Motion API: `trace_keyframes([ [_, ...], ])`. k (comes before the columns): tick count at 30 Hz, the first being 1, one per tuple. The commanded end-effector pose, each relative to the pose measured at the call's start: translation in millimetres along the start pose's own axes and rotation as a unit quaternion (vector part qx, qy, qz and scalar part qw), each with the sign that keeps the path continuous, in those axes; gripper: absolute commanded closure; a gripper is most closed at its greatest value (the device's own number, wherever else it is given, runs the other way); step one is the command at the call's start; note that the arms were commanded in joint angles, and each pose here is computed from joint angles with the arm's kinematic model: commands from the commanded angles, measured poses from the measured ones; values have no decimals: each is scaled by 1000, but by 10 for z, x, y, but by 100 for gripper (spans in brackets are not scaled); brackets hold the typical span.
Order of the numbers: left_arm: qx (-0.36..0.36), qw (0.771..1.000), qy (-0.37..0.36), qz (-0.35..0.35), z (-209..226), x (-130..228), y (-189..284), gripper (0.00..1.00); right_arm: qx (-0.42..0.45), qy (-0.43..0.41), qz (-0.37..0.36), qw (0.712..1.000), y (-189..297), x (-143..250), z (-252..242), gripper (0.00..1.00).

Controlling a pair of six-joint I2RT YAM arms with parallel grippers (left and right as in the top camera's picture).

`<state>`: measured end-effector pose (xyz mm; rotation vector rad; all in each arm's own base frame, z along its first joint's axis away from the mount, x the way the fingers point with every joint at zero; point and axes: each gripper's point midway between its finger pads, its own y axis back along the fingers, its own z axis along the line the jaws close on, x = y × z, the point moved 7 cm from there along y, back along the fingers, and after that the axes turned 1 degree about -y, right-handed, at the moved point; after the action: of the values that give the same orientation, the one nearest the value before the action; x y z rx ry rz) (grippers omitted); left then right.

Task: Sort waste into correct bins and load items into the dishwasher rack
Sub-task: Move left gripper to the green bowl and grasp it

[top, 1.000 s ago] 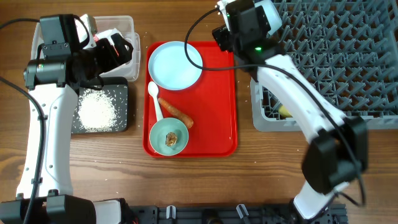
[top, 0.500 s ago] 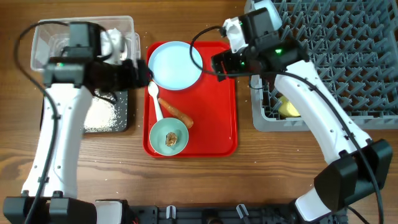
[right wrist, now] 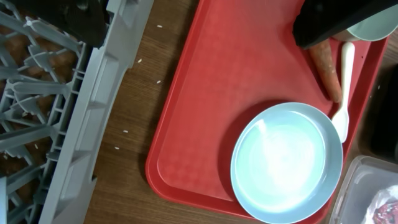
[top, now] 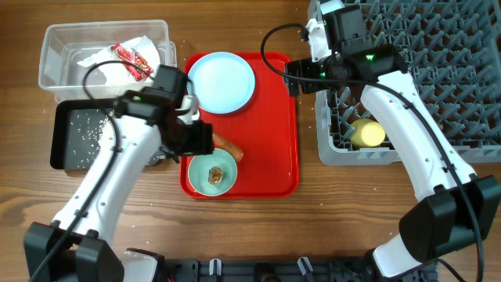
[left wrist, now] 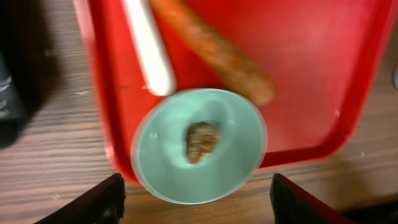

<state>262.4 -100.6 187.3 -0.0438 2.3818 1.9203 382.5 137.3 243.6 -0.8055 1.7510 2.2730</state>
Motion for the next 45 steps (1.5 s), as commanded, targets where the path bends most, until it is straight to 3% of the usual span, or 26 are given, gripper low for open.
trace_keyframes([
  [1, -10, 998, -63, 8, -337, 141, -118, 32, 25, -20, -14, 999, 103, -25, -61, 0],
  [10, -34, 994, -108, -13, -729, 486, -599, 44, 35, -38, -14, 999, 128, -23, -225, 1],
  [19, -46, 991, -121, -33, -677, 562, -843, 68, 37, -48, -13, 998, 132, -19, -247, 0],
  [27, -59, 990, -121, -39, -571, 609, -1038, 69, 37, -49, -11, 998, 132, -13, -248, 0],
  [29, -57, 990, -121, -42, -580, 594, -1057, 78, 37, -49, -10, 998, 132, -7, -248, 0],
  [34, -61, 990, -121, -36, -576, 588, -1126, 83, 38, -49, -6, 998, 132, 7, -249, 0],
  [36, -65, 990, -120, -28, -564, 596, -1169, 96, 38, -49, -5, 998, 132, 8, -249, 0],
  [41, -63, 990, -119, -32, -578, 568, -1146, 96, 40, -49, -6, 998, 132, 7, -254, 0],
  [45, -35, 991, -110, -62, -710, 409, -816, 96, 42, -50, -3, 998, 133, 19, -260, 0],
])
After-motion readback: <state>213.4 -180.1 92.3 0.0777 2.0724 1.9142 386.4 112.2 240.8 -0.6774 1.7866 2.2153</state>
